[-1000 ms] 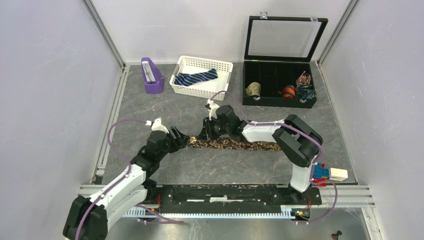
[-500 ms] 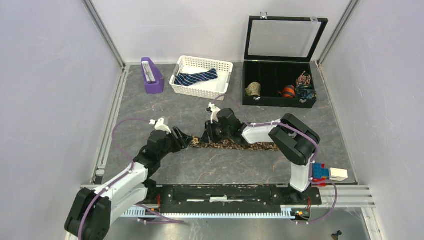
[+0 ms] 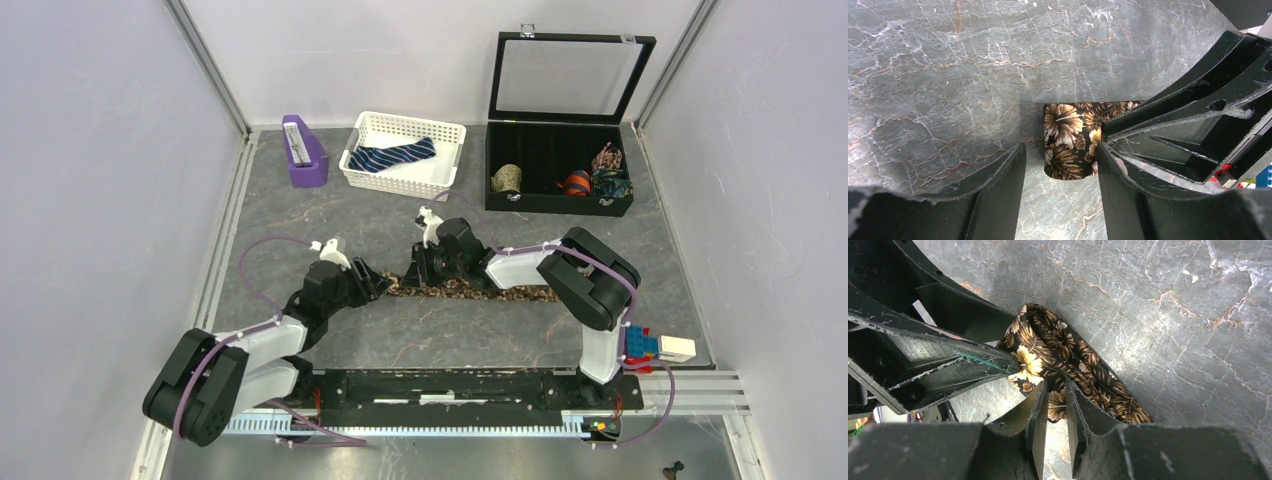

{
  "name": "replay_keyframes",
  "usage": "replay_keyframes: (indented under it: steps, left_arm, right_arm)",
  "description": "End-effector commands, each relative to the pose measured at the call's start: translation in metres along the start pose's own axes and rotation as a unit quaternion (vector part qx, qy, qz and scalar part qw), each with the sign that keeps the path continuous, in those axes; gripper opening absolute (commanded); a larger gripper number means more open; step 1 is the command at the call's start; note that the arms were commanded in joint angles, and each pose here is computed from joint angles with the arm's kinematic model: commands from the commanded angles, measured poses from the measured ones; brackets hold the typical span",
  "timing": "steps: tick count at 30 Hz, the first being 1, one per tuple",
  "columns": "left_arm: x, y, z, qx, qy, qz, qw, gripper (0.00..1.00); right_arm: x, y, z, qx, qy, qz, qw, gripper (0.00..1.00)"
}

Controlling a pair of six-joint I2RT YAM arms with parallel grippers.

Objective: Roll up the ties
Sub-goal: Roll the tie at the center of the board.

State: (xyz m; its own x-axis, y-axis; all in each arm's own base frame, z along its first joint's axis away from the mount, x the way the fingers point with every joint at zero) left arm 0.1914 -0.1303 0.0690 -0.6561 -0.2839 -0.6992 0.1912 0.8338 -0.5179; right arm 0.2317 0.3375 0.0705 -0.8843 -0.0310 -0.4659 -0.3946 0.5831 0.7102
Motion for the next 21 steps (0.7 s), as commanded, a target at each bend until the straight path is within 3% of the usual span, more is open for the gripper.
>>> replay_keyframes:
  steps: [1, 16, 21]
  left_arm:
    - [-0.006, -0.006, 0.003, 0.026, -0.026, -0.007, 0.999, 0.6]
    - [0.0, -0.011, 0.011, 0.086, -0.033, -0.008, 0.996, 0.45]
    - [0.002, -0.013, 0.015, 0.102, -0.035, -0.005, 0.994, 0.31]
  right_arm:
    - [0.003, -0.004, 0.0, -0.003, 0.001, -0.006, 1.0, 0.26]
    - [0.005, -0.006, 0.002, -0.004, 0.003, -0.005, 1.0, 0.25]
    - [0.006, -0.007, 0.002, -0.003, 0.004, -0.004, 1.0, 0.25]
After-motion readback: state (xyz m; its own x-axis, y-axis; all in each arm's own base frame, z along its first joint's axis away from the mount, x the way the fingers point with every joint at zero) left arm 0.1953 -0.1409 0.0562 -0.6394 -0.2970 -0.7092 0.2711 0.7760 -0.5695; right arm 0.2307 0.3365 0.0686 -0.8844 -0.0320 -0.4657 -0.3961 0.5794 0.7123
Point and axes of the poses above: each gripper's point midway between its finger pads, its own z axis out along the fingers, its own y axis along the line the jaws close on, x = y × z, the point moved 7 cm from there along -z, back along the fingers, and after that the axes turned 10 degrees about z, right-handed, at the moved point
